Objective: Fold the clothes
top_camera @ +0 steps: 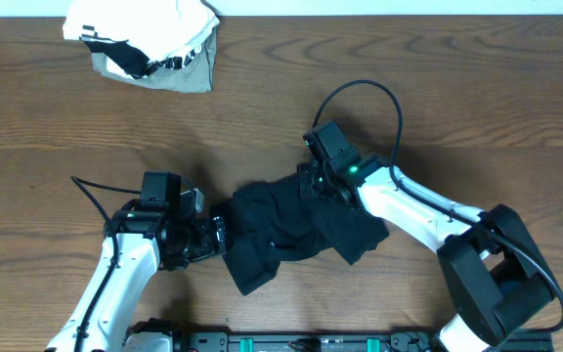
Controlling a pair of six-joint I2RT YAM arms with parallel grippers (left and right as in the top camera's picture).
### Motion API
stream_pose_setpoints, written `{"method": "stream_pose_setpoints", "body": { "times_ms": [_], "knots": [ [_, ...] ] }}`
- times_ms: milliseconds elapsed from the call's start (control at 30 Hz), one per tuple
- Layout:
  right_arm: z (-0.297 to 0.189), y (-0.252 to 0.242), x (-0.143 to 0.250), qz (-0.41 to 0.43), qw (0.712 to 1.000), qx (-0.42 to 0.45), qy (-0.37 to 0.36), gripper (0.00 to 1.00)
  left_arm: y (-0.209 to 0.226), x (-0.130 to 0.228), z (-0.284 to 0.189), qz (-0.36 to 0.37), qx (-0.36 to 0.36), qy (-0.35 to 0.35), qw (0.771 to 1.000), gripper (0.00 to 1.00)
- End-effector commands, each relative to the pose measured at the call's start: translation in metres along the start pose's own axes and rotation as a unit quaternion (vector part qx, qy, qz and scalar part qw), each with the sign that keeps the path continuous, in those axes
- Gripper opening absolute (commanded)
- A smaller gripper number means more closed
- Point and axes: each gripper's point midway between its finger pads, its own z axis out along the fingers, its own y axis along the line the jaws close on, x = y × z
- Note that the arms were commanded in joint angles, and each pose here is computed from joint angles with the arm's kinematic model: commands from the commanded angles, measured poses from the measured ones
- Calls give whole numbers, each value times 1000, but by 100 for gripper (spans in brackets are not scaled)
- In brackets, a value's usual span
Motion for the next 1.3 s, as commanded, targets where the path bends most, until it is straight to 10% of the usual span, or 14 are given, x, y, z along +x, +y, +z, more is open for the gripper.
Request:
{"method": "stream_pose_setpoints", "body": {
  "times_ms": [0, 200, 700, 1267],
  "knots": [
    [-55, 13, -34, -32, 998, 11, -57, 15, -1, -6, -4, 7, -3, -9, 1000, 85],
    [-147, -16, -41, -13, 993, 73, -89, 37, -1, -6, -4, 7, -3, -9, 1000, 85],
    [-77, -48, 75, 48, 995, 5, 85, 6, -3, -3, -4, 6, 5, -4, 1000, 85],
    [-36, -66, 141, 117, 983, -32, 138, 13, -4, -5, -4, 7, 6, -7, 1000, 85]
  ]
}}
